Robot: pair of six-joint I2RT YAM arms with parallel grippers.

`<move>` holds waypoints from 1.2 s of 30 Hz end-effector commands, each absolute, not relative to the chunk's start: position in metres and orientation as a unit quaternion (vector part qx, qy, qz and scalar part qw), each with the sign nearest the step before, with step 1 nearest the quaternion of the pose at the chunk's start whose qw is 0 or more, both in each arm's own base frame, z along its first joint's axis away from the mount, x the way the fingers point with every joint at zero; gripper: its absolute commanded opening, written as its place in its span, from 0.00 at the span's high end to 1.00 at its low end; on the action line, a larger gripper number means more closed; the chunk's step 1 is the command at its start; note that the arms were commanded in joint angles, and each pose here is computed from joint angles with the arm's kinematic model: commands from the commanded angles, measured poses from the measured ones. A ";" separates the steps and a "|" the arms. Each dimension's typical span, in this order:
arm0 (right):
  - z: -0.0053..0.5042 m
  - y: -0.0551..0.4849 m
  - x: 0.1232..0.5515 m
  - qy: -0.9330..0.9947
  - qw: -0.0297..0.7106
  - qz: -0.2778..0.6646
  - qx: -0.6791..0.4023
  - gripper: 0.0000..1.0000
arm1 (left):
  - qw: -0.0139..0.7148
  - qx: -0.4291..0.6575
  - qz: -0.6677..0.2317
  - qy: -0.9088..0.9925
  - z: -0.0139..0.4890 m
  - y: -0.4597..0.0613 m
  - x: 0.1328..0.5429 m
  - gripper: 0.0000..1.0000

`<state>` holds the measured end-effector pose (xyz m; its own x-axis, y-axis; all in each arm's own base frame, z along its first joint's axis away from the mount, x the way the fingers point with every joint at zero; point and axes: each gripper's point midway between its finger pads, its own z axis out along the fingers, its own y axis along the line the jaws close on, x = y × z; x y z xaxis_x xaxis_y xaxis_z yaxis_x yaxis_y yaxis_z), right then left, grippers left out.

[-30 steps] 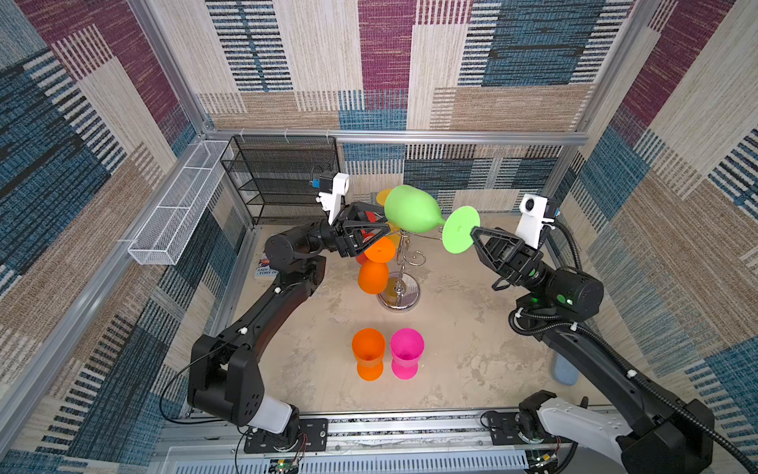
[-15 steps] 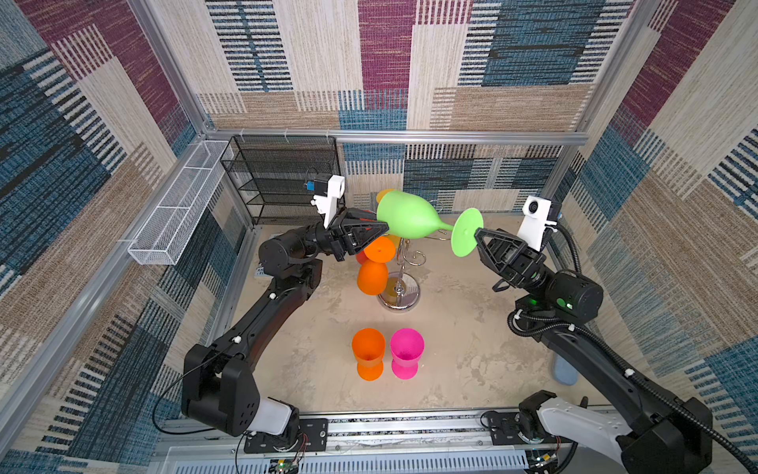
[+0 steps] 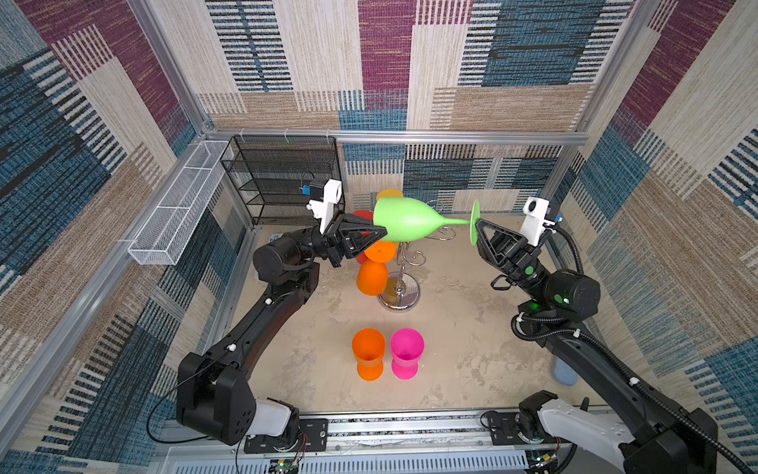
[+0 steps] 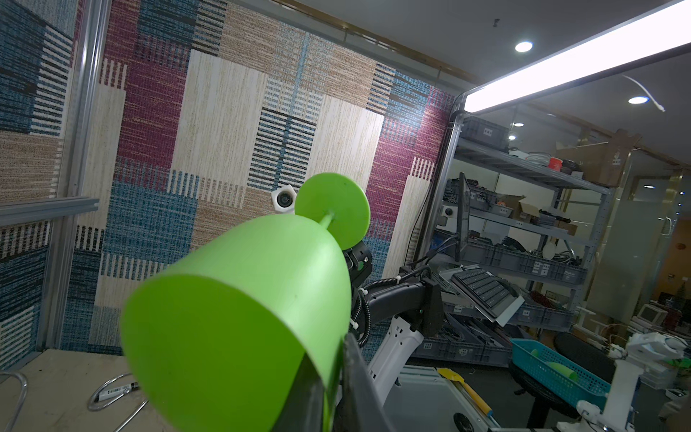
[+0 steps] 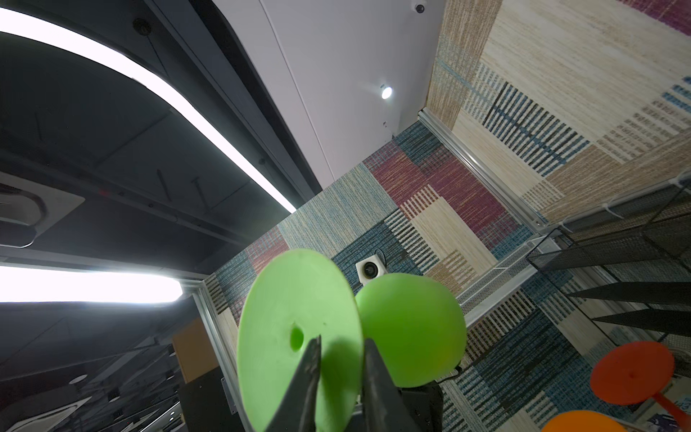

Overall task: Take the wine glass off the wine glass rack
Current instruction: Pick up the wine glass from the wine glass rack.

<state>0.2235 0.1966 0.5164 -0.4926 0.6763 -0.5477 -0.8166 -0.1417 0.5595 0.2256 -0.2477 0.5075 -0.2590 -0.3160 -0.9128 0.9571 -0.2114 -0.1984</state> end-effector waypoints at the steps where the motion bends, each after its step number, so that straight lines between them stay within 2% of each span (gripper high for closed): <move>1: 0.504 0.201 0.232 0.458 0.493 0.736 -0.077 0.72 | 0.476 0.398 -0.672 0.404 0.510 -0.246 0.217 0.95; 4: 0.501 0.197 0.238 0.467 0.503 0.724 -0.068 0.64 | 0.477 0.401 -0.670 0.403 0.510 -0.245 0.214 0.97; 10: 0.500 0.183 0.251 0.488 0.543 0.681 -0.055 0.39 | 0.476 0.412 -0.665 0.401 0.509 -0.246 0.211 1.00; 14: 0.497 0.167 0.269 0.531 0.593 0.605 -0.016 0.27 | 0.479 0.426 -0.658 0.395 0.514 -0.245 0.205 1.00; 21: 0.498 0.126 0.270 0.565 0.675 0.474 0.038 0.25 | 0.486 0.425 -0.615 0.454 0.511 -0.251 0.221 1.00; 24: 0.495 0.112 0.265 0.573 0.692 0.436 0.053 0.24 | 0.517 0.399 -0.548 0.523 0.502 -0.248 0.238 0.99; 29: 0.483 0.091 0.261 0.590 0.708 0.380 0.084 0.24 | 0.572 0.370 -0.440 0.585 0.510 -0.227 0.241 0.97; 36: 0.467 0.070 0.257 0.603 0.721 0.323 0.112 0.24 | 0.643 0.263 -0.298 0.655 0.518 -0.170 0.243 0.97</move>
<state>0.2535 0.0802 0.4776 0.0441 0.6349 -0.7713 -0.4024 0.7179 0.5680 0.2228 -0.1998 0.5393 -0.0187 -0.1231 -0.9922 0.8745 0.4791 -0.0760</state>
